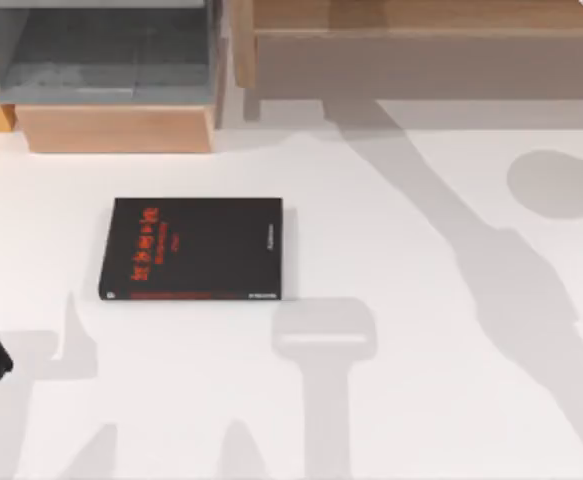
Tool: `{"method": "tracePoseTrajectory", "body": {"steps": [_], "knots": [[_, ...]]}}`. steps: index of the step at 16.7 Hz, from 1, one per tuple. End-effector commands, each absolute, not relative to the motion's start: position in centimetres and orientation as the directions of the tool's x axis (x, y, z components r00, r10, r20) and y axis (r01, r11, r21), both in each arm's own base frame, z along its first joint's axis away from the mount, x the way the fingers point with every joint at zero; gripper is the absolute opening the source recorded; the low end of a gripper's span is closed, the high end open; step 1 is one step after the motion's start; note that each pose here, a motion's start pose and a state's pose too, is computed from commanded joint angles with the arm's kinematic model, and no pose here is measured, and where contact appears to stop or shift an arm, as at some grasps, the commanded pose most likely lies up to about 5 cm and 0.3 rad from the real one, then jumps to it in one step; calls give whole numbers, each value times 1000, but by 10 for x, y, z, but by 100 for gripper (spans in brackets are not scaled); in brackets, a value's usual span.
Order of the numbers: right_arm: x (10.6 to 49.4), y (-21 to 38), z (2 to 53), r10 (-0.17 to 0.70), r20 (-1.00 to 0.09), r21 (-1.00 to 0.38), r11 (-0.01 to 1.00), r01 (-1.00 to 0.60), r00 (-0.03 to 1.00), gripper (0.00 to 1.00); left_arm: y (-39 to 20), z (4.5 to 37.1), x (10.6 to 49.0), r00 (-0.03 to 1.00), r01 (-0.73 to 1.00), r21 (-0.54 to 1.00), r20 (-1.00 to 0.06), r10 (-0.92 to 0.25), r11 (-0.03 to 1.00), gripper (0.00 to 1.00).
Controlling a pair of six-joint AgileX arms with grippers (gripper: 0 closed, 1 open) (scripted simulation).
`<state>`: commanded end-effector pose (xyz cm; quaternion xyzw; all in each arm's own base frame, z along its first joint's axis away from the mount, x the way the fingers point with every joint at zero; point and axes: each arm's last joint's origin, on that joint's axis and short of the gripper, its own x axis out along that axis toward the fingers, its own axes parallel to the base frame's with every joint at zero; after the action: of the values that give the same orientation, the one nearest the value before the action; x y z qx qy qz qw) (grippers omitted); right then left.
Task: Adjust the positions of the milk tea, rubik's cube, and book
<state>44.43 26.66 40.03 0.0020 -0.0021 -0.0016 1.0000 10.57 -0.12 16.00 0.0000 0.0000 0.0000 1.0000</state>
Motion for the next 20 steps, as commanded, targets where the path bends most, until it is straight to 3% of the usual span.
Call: {"method": "tracePoseTrajectory", "body": {"steps": [14, 20], "knots": [[423, 265, 396, -10, -4, -2, 1000, 10, 1000, 100, -1, 160, 106, 1000, 0, 0, 0, 0, 1000, 100], [393, 240, 416, 74, -2, -2, 997, -74, 997, 100, -1, 160, 106, 1000, 0, 0, 0, 0, 1000, 100]]}}
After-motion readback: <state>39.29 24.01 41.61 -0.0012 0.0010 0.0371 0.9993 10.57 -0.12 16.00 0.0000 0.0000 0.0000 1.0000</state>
